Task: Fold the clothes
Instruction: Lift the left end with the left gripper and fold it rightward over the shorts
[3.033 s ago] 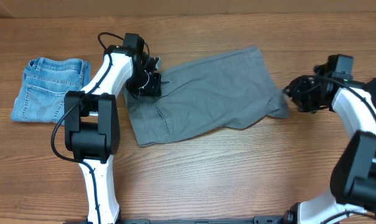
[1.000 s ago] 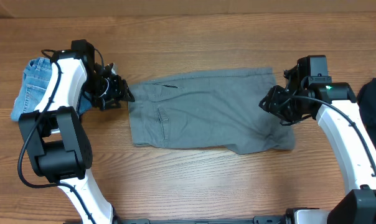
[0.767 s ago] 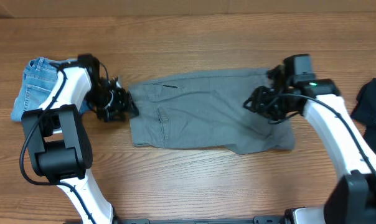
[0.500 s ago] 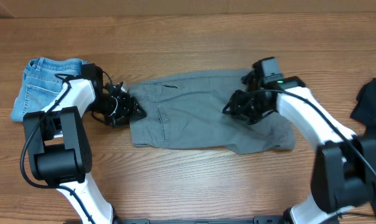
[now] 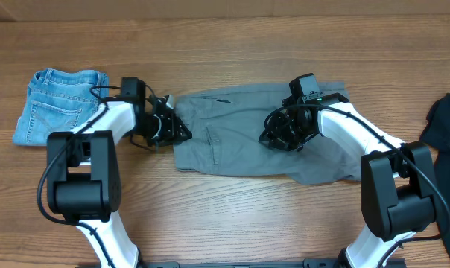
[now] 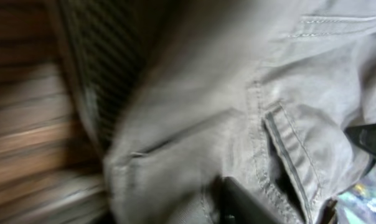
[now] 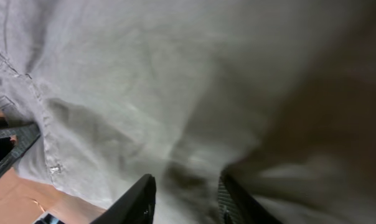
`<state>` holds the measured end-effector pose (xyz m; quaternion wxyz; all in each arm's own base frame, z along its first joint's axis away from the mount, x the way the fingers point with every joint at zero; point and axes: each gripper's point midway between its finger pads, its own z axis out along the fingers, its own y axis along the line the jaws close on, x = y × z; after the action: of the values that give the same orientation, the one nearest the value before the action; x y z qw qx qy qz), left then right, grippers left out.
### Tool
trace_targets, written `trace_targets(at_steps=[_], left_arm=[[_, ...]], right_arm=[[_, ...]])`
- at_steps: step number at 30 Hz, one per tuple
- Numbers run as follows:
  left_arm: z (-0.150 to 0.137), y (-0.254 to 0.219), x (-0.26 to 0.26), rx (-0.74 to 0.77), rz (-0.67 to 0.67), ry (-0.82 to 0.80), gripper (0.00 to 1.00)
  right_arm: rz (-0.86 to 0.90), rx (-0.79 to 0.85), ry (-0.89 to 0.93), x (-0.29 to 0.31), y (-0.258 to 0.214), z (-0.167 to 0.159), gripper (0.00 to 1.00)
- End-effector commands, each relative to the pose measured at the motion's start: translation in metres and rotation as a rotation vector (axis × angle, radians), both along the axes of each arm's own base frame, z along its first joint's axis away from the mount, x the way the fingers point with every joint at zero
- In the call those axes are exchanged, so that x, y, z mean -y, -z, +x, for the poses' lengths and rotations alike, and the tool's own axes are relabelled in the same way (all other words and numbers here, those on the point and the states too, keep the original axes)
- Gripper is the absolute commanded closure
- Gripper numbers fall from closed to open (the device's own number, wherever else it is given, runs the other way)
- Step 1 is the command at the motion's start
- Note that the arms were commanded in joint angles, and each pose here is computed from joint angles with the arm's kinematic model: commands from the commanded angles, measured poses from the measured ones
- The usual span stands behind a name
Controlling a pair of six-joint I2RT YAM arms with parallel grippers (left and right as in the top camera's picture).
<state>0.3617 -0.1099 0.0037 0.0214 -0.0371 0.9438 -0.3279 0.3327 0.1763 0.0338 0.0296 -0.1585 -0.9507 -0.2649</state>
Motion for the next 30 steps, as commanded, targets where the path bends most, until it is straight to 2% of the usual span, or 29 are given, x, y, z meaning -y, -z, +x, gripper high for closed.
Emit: trace_targets(at_steps=[1,3,8,12,23,26,30], left_arm=[[-0.017,0.031,-0.005,-0.096,0.081,-0.019,0.84],[-0.016,0.031,-0.006,-0.098,0.08,-0.024,0.96],[-0.012,0.02,-0.015,-0.119,0.087,-0.041,0.96],[0.002,-0.014,-0.042,-0.121,0.156,-0.059,0.96],[0.037,-0.174,-0.103,0.085,0.454,-0.031,0.96],[0.04,-0.217,-0.1,0.161,0.464,-0.028,0.96],[0.042,-0.244,-0.076,0.231,0.456,0.009,0.96]], right_arm=[[0.0,-0.009,0.002,-0.002,0.001,-0.002,0.66],[-0.007,-0.013,0.003,-0.001,0.002,-0.003,0.66],[-0.032,-0.03,0.006,0.004,0.004,-0.007,0.66],[-0.038,-0.051,0.006,0.005,0.005,-0.012,0.66],[-0.027,-0.073,-0.017,0.004,0.004,-0.019,0.68],[0.012,-0.072,-0.059,-0.002,0.0,-0.023,0.69],[0.017,-0.081,-0.085,-0.001,0.0,-0.028,0.69]])
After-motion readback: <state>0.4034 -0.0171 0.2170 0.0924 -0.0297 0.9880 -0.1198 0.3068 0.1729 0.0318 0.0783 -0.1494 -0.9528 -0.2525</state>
